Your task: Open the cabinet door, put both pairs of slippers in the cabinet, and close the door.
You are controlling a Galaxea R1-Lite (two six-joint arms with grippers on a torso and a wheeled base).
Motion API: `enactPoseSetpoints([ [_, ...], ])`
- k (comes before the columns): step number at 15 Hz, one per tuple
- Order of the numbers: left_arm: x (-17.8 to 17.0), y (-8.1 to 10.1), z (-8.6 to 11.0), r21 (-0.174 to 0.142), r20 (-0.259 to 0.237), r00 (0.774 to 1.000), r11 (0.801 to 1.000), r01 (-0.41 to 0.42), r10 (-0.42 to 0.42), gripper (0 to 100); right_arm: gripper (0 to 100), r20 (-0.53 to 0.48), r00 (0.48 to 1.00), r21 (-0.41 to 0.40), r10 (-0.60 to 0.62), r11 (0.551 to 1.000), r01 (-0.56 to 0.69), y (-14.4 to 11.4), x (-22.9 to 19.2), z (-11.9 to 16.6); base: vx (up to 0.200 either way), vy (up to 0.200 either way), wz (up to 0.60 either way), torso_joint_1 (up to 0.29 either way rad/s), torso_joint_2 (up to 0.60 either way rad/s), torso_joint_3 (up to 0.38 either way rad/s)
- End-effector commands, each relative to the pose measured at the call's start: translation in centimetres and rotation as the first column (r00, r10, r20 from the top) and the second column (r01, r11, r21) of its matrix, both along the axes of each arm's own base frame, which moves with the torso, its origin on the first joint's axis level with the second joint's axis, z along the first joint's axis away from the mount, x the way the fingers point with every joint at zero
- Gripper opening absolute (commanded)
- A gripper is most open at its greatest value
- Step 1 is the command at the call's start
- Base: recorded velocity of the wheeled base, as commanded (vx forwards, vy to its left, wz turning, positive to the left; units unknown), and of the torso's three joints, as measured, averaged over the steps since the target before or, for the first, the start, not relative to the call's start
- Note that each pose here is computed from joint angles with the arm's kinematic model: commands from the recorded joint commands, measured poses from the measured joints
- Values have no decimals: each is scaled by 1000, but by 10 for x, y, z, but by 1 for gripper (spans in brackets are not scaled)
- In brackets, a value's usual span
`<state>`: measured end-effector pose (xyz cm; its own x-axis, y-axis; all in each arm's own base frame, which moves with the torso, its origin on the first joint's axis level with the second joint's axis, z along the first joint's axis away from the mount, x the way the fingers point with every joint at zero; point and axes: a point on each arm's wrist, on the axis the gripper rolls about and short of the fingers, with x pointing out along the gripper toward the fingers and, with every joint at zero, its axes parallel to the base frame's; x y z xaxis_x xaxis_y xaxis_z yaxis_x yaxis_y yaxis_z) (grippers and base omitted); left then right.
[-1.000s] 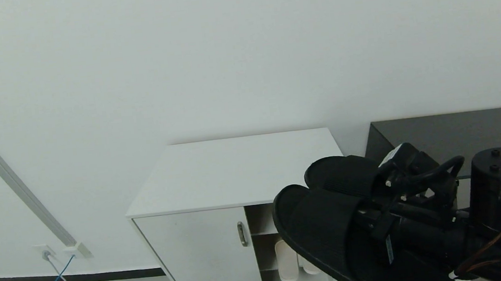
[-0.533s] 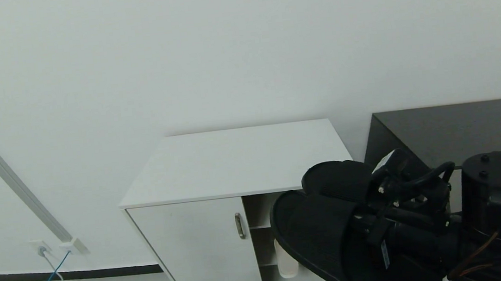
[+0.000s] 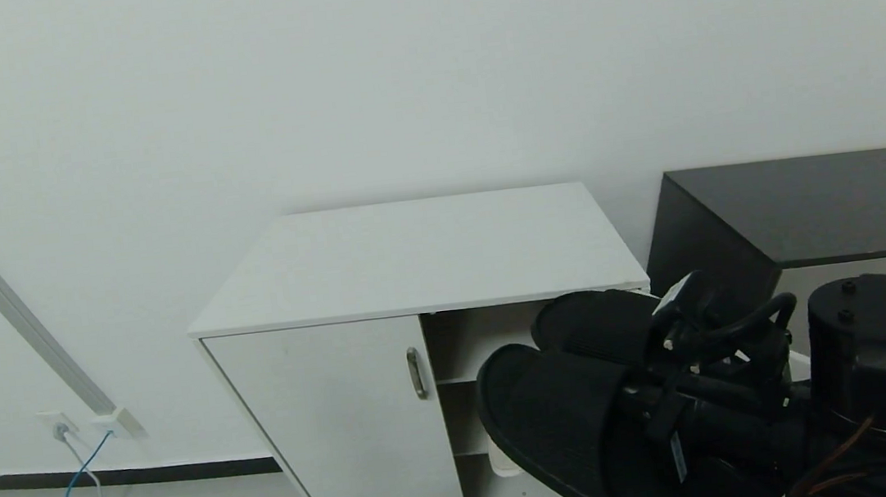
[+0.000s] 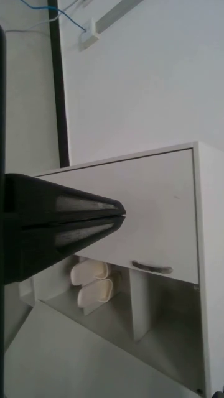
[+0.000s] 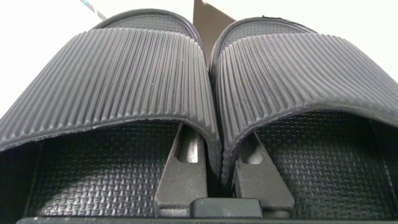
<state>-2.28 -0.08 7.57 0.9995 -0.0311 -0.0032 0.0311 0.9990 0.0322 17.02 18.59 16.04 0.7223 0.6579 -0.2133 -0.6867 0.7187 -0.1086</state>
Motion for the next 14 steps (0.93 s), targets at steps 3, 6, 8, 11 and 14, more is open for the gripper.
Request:
enactPoseSetpoints([
  [3,0,0,0,0,0,1000,1000,0,0,0,0,-4,1000,-5,11,1000,-11,2,-2,-2,0,0,0,-225,561,326],
  [6,0,0,0,0,0,1000,1000,0,0,0,0,-5,1000,-6,15,1000,-15,2,-3,-2,0,0,0,-204,530,325],
  [8,0,0,0,0,0,1000,1000,0,0,0,0,-8,1000,-12,19,1000,-19,2,-5,-4,0,0,0,-190,517,315],
  [11,0,0,0,0,0,1000,1000,0,0,0,0,-10,1000,-16,20,1000,-21,2,-5,-5,0,0,0,-176,507,325],
  [14,0,0,0,0,0,1000,1000,0,0,0,0,-11,1000,-20,22,1000,-23,3,-5,-6,0,0,0,-155,486,321],
])
